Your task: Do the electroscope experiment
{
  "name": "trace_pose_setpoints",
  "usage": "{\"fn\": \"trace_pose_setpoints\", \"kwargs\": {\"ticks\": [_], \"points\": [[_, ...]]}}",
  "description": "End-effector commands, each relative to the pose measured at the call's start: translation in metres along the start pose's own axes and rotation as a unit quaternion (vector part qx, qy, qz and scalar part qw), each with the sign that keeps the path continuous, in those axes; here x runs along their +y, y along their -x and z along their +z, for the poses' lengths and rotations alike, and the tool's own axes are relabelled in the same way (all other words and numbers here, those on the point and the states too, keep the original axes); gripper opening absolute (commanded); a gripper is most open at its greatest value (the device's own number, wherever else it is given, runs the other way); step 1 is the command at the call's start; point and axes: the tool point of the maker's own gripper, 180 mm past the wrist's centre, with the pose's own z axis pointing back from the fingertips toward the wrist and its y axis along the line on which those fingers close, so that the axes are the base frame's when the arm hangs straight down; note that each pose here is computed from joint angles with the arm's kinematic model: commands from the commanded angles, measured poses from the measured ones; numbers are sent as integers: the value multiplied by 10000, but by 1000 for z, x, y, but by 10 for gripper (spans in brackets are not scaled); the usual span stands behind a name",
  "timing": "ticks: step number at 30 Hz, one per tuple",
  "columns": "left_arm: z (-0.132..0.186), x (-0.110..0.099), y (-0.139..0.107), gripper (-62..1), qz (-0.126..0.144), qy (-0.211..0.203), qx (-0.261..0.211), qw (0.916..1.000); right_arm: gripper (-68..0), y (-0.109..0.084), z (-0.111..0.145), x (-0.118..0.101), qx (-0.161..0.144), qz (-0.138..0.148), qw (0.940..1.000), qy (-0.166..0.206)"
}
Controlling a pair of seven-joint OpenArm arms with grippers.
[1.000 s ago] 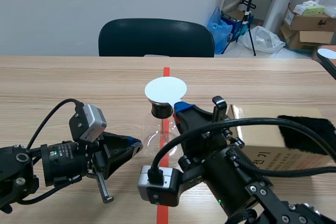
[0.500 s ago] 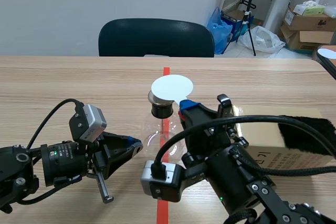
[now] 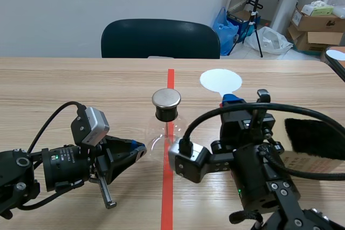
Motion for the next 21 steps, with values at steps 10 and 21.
{"fn": "trace_pose_setpoints", "kwargs": {"ticks": [10,21], "points": [[0,3,-10,-581,-31,-32,-160,9999,-666,35,-3,-8,853,53,9962,173],[0,3,-10,-581,-31,-32,-160,9999,-666,37,-2,-8,908,27,9957,153]]}}
